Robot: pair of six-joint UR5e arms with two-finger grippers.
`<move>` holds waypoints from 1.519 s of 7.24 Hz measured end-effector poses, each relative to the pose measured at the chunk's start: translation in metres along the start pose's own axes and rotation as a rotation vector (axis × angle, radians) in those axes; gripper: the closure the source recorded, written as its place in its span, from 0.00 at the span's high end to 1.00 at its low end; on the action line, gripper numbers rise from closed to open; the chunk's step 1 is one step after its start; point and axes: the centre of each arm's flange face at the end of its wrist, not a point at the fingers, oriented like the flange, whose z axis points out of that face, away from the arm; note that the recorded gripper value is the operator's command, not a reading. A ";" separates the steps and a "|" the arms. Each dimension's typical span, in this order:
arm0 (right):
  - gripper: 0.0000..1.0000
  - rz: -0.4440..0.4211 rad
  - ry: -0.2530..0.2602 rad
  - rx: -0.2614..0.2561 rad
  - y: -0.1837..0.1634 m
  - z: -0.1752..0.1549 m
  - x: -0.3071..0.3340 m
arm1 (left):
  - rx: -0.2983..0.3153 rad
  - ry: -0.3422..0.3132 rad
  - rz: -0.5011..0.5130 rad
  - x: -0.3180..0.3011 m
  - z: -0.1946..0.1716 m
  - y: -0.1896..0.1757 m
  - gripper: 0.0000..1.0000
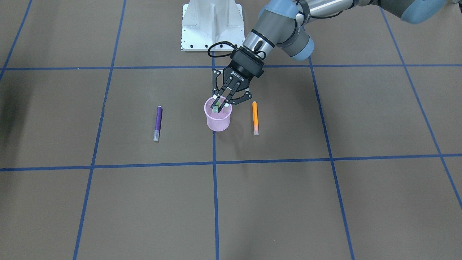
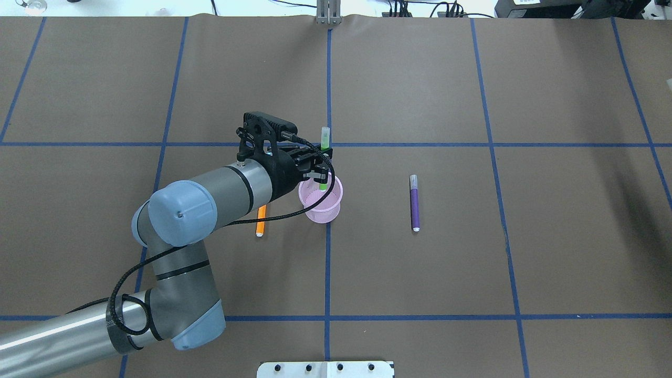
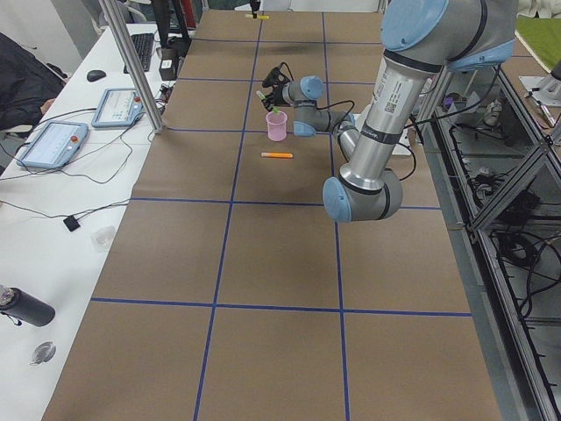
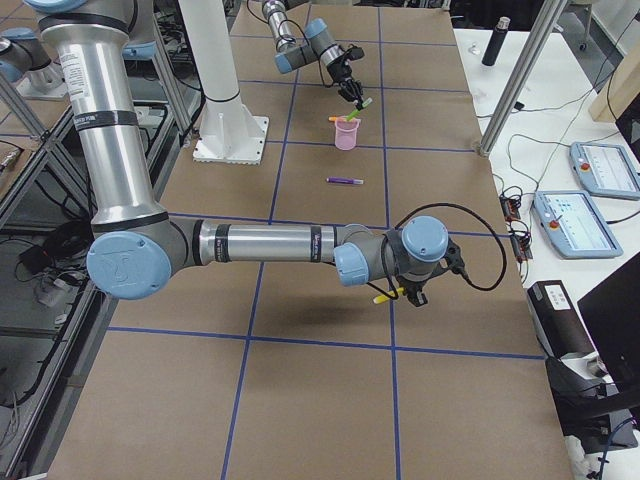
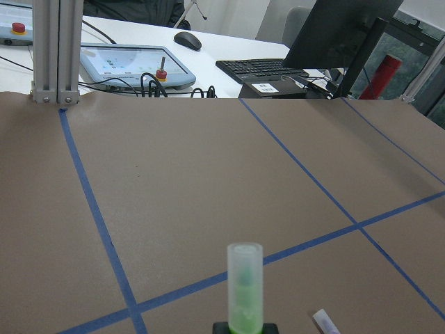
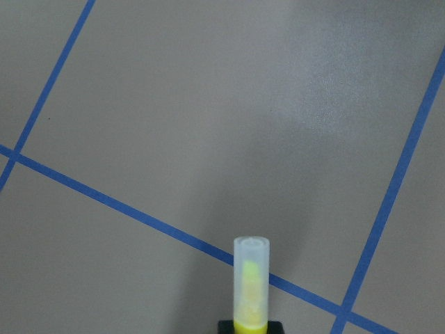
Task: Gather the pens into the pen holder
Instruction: 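Lower the green marker into the pink cup and open the left gripper, then move left gripper to orange marker while right gripper carries yellow marker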
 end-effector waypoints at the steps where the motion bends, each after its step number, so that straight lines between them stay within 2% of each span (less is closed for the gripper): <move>1: 0.00 0.004 -0.021 0.012 -0.009 -0.004 -0.007 | -0.012 -0.007 0.003 0.000 0.007 0.007 0.48; 2: 0.00 0.004 -0.048 0.028 -0.018 -0.011 -0.018 | -0.024 -0.007 0.005 0.003 0.010 0.014 0.96; 5: 0.00 0.002 -0.064 0.107 -0.044 -0.050 -0.071 | -0.036 0.008 -0.002 0.004 -0.002 0.020 0.99; 6: 0.00 0.021 -0.069 0.143 -0.055 -0.069 -0.103 | -0.054 0.020 -0.005 -0.001 -0.017 0.020 0.98; 7: 0.00 0.014 -0.076 0.174 -0.063 -0.085 -0.137 | -0.103 0.023 -0.026 -0.013 -0.029 0.013 0.98; 8: 0.00 -0.026 -0.076 0.205 -0.070 -0.098 -0.172 | -0.193 0.004 -0.076 -0.036 -0.035 -0.005 0.98; 9: 0.00 -0.073 -0.073 0.229 -0.076 -0.106 -0.202 | -0.313 -0.036 -0.129 -0.062 -0.041 -0.030 0.98; 10: 0.00 -0.106 -0.074 0.252 -0.080 -0.107 -0.227 | -0.428 -0.094 -0.183 -0.084 -0.050 -0.052 0.98; 11: 0.00 -0.101 -0.078 0.290 -0.084 -0.100 -0.254 | -0.522 -0.162 -0.236 -0.099 -0.056 -0.067 0.98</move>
